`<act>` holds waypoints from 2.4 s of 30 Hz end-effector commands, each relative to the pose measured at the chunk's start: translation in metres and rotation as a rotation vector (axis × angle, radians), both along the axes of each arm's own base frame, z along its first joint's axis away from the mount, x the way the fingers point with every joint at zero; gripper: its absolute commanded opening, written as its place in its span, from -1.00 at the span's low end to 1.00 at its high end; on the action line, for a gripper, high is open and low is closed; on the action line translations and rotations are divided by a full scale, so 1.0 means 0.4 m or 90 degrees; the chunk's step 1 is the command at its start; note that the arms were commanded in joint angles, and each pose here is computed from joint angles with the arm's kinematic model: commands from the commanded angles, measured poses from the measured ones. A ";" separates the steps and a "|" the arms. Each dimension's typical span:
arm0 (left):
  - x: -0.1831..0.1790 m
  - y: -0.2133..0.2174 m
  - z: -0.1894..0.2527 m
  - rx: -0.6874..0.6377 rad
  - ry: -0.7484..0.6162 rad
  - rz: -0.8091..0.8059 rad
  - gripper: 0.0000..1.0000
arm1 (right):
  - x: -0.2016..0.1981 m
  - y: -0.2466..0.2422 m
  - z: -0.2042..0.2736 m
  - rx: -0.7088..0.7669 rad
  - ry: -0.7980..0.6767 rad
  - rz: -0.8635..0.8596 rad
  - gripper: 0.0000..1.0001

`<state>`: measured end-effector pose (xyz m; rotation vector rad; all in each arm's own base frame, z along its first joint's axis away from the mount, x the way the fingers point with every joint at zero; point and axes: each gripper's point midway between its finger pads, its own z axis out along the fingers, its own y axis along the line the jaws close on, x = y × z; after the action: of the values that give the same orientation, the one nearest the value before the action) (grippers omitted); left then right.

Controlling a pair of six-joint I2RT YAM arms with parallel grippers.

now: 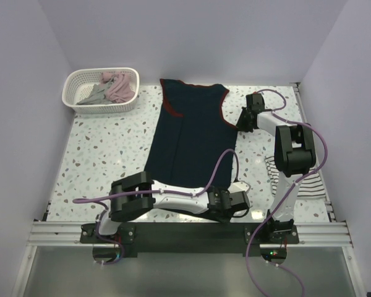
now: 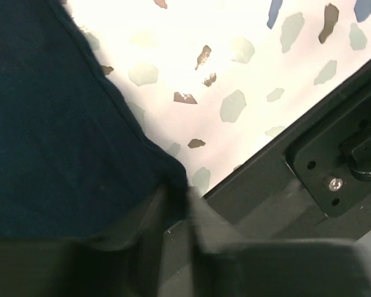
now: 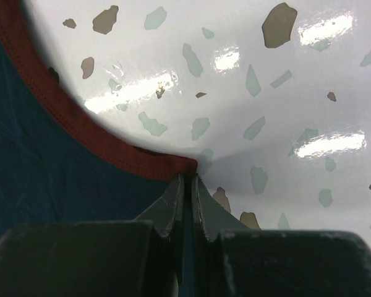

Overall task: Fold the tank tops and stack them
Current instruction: Fold the tank top

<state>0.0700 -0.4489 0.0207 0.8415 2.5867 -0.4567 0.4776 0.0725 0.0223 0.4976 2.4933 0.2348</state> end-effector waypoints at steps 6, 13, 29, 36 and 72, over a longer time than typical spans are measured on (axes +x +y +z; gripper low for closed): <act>0.012 -0.018 0.071 -0.026 -0.038 0.014 -1.00 | 0.023 0.002 0.062 0.006 -0.034 -0.016 -1.00; -0.020 -0.021 0.220 -0.141 -0.019 -0.021 -1.00 | 0.010 -0.042 0.092 -0.041 -0.021 -0.058 -1.00; -0.035 0.076 0.236 -0.170 0.000 0.029 -1.00 | -0.025 -0.049 0.193 -0.039 -0.054 -0.072 -1.00; 0.036 0.192 0.227 -0.171 -0.010 0.150 -1.00 | 0.015 0.092 0.233 -0.033 -0.075 -0.023 -1.00; 0.039 0.505 0.063 -0.050 0.051 0.329 -1.00 | 0.153 0.518 0.166 0.052 -0.117 0.045 -1.00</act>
<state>0.0906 -0.2491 0.0451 0.1269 2.6806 -0.4189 0.5228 0.2750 0.0742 0.3839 2.3989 0.3988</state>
